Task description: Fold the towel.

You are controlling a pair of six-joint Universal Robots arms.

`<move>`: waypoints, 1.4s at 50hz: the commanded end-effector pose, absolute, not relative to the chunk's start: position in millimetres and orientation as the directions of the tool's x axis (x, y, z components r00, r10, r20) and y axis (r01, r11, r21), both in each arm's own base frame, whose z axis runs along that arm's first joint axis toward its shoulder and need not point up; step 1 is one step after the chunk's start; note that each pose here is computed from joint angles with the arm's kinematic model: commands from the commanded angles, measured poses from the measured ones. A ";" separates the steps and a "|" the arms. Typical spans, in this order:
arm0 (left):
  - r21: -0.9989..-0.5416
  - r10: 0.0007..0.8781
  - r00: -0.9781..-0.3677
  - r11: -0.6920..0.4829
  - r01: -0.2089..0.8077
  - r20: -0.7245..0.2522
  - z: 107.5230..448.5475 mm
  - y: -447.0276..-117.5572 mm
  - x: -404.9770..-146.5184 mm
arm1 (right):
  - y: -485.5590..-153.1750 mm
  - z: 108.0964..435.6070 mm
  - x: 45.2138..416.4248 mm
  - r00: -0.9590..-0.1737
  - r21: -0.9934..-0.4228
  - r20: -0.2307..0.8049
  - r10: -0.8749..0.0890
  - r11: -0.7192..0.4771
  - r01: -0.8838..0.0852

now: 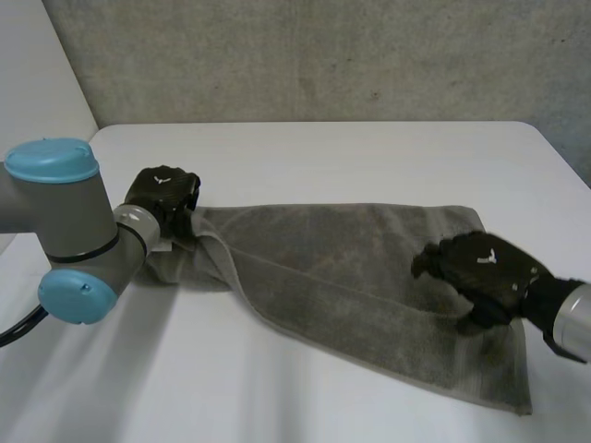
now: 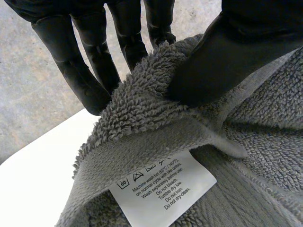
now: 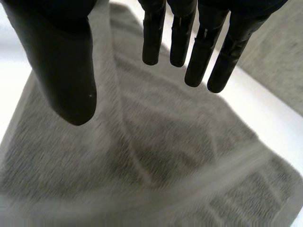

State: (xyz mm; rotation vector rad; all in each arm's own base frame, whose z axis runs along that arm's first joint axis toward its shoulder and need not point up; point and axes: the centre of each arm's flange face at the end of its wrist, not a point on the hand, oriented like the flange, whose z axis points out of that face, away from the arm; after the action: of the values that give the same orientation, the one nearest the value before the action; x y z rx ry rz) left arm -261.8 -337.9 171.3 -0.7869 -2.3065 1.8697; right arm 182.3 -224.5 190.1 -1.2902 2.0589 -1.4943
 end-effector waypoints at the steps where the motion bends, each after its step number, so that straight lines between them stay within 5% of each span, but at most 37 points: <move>1: -0.929 0.432 -0.864 0.134 0.344 -0.258 170.8 -333.9 -262.0 | -212.3 167.5 163.2 -0.509 -0.800 0.304 -0.805 0.074 -0.595; 28: -0.926 0.451 -0.855 0.142 0.350 -0.255 166.2 -326.5 -267.2 | -198.1 136.4 152.3 -0.437 -0.803 0.179 -0.881 0.126 -0.583; 70: -0.926 0.453 -0.855 0.142 0.349 -0.253 166.2 -326.0 -267.8 | -217.6 120.9 146.8 -0.410 -0.790 0.242 -0.880 0.067 -0.610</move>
State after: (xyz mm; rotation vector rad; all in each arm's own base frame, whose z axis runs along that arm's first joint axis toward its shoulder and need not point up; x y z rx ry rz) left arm -267.5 -326.3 165.9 -0.8127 -2.3081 1.8295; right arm 147.3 -215.7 120.7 -1.4909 2.0508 -1.2550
